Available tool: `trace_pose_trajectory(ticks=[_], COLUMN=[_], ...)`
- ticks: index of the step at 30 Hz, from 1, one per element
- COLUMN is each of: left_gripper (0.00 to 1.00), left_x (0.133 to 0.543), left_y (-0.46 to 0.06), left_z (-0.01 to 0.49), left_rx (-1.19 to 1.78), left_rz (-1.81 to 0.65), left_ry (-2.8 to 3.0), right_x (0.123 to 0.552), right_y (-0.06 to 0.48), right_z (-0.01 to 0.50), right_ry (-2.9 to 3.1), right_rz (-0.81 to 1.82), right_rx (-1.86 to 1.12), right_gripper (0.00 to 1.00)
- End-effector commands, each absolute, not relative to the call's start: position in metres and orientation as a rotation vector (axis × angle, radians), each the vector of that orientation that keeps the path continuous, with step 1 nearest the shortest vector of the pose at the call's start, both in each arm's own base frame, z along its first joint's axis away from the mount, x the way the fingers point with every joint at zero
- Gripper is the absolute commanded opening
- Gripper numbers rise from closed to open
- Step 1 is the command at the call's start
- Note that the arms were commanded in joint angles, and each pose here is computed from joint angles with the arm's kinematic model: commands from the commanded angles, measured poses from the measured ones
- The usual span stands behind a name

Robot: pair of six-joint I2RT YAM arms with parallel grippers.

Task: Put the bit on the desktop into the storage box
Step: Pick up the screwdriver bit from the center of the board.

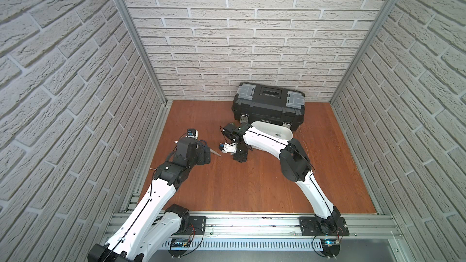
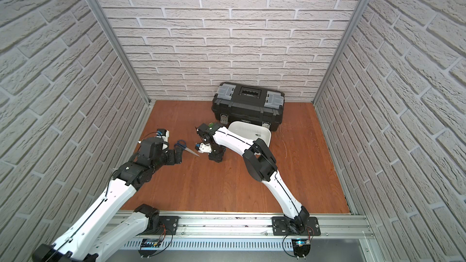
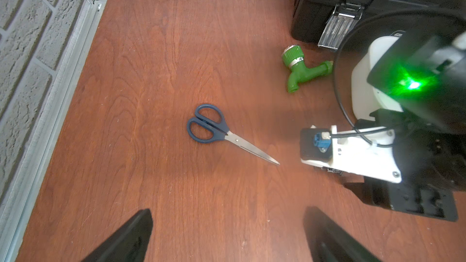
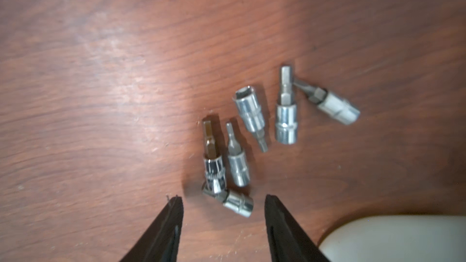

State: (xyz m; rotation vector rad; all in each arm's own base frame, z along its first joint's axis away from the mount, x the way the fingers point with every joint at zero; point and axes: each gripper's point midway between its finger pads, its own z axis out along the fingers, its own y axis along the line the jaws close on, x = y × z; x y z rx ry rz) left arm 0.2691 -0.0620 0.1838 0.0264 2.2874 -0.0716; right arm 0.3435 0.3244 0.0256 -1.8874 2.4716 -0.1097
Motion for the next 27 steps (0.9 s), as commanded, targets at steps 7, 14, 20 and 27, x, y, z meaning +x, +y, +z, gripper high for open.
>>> trace_pose_trajectory(ticks=[7, 14, 20, 27], left_gripper=[0.98, 0.98, 0.98, 0.98], left_x=[0.273, 0.273, 0.272, 0.272], left_y=[-0.058, -0.058, -0.058, -0.057], left_z=[0.190, 0.189, 0.190, 0.190], left_rx=[0.003, 0.004, 0.003, 0.001], left_rz=[-0.058, -0.059, -0.058, -0.056], left_ry=[2.267, 2.269, 2.267, 2.269], right_x=[0.336, 0.334, 0.334, 0.332], right_y=[0.324, 0.318, 0.318, 0.314], right_z=[0.018, 0.016, 0.023, 0.029], right_ry=[2.485, 2.501, 2.492, 2.486], right_rz=[-0.102, -0.127, -0.120, -0.128], right_rx=[-1.938, -1.932, -1.917, -1.903], right_gripper=[0.48, 0.33, 0.20, 0.12])
